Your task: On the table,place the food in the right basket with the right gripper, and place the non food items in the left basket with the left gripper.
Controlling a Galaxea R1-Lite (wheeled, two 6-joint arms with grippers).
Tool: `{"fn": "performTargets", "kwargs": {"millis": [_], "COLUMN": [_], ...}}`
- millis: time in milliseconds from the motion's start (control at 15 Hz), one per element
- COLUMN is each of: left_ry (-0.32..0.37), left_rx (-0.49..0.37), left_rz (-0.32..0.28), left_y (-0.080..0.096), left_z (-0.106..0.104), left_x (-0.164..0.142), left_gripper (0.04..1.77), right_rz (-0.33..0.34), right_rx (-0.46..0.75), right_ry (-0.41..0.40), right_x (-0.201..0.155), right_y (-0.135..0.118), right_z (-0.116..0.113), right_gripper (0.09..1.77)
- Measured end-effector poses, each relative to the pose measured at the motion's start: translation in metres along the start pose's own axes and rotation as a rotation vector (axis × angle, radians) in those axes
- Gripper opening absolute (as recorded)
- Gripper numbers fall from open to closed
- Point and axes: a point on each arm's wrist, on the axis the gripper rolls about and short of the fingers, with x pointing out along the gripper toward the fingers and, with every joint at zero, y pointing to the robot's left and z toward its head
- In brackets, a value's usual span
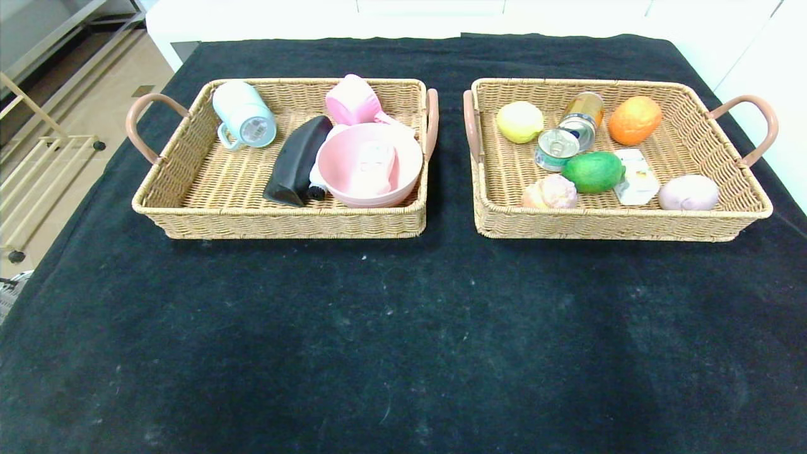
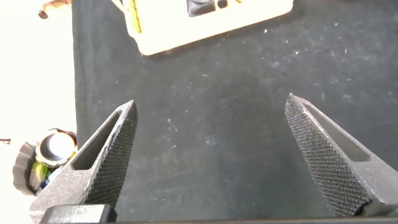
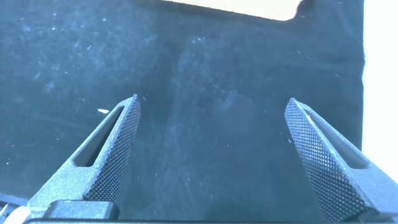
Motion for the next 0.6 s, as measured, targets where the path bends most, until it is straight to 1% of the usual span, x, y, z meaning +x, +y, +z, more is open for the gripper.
{"fn": "performTargets", "kwargs": {"millis": [200,333,600], "left_ry": [0.007,0.007,0.012], "left_rx": [-0.003,-0.003,0.023], "left_rz": [-0.026,-0.041,-0.048], "left_y": [-0.009,-0.013,-0.018], "left_z": [-0.007,-0.015,-0.036], "left_x": [-0.008,-0.011,-0.015], "left_gripper": [1.72,1.72,1.72], "right_rz": [-0.033,-0.041,-0.044], "right_rx": [0.005,0.008,0.011], "right_ry": [0.001,0.006,0.007], "right_x": [-0.009,-0.011,-0.014], "right_y": [0.005,0.007,0.009], "right_z": [-0.019,-0.036,-0.065], "right_gripper": [1.70,1.70,1.70]}}
